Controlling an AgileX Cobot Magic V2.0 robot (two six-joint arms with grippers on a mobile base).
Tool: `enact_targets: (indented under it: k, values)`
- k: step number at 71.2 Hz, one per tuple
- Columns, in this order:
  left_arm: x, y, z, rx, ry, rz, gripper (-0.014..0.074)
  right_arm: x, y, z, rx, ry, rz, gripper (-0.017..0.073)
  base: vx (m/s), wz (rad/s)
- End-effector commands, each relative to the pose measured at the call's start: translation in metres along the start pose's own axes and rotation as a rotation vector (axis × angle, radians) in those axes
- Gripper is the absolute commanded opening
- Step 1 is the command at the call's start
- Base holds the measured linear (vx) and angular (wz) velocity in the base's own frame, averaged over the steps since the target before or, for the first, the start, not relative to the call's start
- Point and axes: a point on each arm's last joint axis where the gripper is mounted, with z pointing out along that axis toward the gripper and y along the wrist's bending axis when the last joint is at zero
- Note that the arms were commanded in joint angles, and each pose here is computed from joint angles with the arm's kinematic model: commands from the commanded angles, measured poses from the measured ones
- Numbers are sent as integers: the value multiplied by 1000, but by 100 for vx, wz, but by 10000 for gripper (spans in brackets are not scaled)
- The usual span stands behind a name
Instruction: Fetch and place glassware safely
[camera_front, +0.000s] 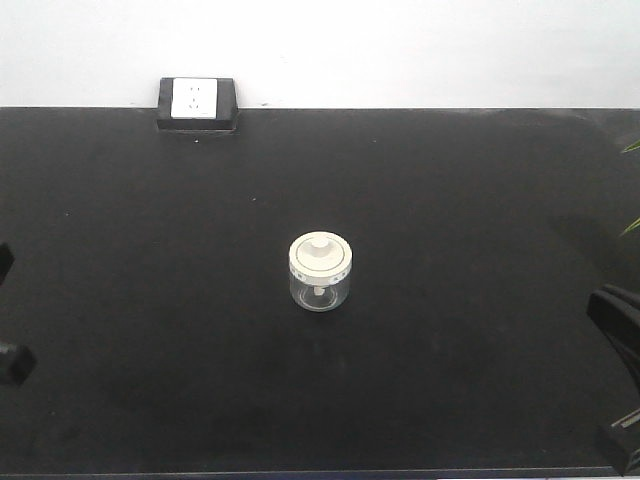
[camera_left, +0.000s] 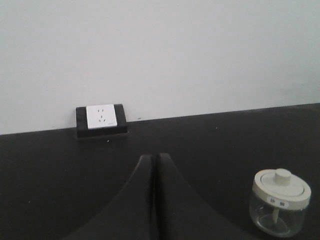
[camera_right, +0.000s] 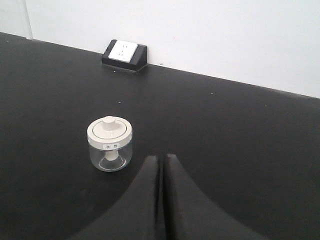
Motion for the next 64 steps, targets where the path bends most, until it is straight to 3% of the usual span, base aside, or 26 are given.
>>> enact_targets:
  k: [1, 12, 21, 32, 64]
  values:
    - [-3, -1, -13, -15, -65, -45, -7, -15, -1, -2, 0, -99, -16, -3, 0, 0]
    - [12, -1, -39, -77, -79, -45, -7, -15, -1, -2, 0, -99, -16, -3, 0, 0]
    - [24, 1, -57, -137, -85, 6, -7, -15, -1, -2, 0, -99, -16, -3, 0, 0]
    - [40, 3, -74, -187, -48, 27, -7, -15, -1, -2, 0, -99, -16, -3, 0, 0]
    - [79, 0, -89, -186, 121, 6, -7, -16, -1, -2, 0, -101, -16, -3, 0, 0]
